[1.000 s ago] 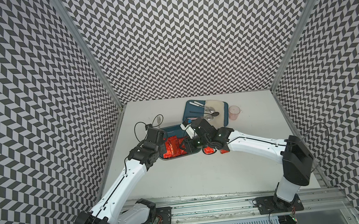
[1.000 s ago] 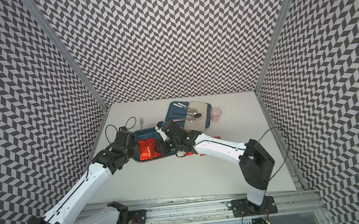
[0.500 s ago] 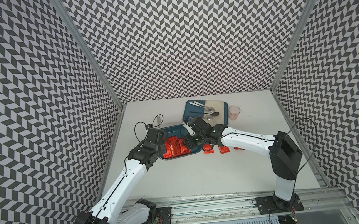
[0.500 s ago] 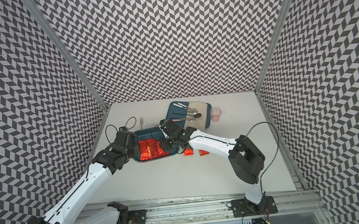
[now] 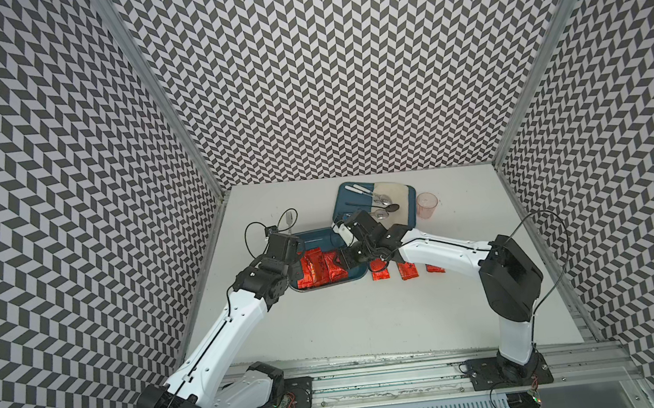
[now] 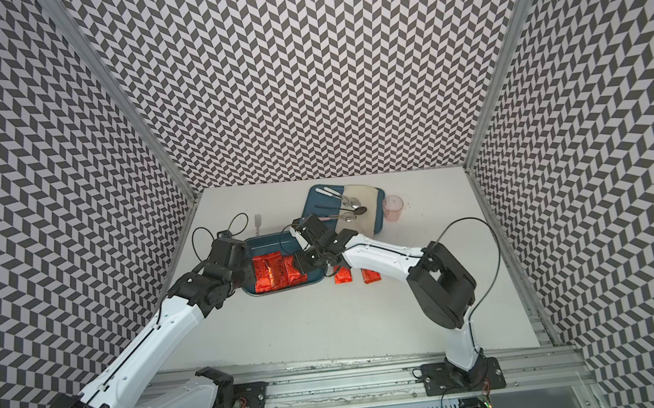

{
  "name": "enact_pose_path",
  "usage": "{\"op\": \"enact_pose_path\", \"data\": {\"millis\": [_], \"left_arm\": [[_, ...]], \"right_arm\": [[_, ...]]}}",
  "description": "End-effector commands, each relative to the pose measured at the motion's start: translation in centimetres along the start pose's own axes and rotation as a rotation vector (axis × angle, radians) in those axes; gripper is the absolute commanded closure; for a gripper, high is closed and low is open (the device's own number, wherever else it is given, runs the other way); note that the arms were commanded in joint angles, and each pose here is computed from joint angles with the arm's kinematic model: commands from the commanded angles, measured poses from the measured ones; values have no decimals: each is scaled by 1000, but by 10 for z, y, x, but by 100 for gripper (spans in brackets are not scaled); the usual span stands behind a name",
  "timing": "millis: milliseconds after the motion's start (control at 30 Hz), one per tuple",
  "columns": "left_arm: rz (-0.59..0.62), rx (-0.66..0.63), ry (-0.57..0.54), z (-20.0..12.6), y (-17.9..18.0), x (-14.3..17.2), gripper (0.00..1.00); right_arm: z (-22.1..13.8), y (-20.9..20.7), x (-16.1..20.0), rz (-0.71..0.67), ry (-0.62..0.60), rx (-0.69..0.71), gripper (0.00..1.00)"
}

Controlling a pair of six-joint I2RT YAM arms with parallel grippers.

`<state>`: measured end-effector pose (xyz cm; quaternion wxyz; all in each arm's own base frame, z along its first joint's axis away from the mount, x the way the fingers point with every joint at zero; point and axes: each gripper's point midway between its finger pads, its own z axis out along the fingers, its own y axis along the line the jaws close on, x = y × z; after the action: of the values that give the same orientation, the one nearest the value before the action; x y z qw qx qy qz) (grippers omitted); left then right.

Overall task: Take the tea bags out of the storage box
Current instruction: Pick up the tea bag from the storage box, then place the tea bag at the center of the board.

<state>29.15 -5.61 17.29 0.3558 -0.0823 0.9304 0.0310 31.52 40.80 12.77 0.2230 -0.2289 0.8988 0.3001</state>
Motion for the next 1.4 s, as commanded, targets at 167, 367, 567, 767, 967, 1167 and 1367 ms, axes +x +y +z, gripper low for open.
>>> {"op": "enact_pose_path", "data": {"millis": [167,367,567,767,967,1167,1367], "left_arm": [[-24,19,-38,-2,-3,-10,100],[-23,20,-38,-2,-3,-10,100],[-23,20,-39,-3,-3,-10,100],[-25,11,-39,-2,-1,-9,100],[-32,-13,-39,-1,3,-9,100],[-39,-27,-44,-2,6,-10,100],[-41,-23,-41,-1,6,-10,100]], "right_arm": [[-9,10,-4,-5,-34,-74,81],[-22,12,-11,-9,-67,-83,92],[-39,18,-22,-12,-106,-106,100],[-74,23,-38,-20,-156,-124,100],[-125,1,-39,-6,-187,-120,100],[-141,-56,23,96,-134,-45,100],[-104,-78,110,204,12,-80,100]]}}
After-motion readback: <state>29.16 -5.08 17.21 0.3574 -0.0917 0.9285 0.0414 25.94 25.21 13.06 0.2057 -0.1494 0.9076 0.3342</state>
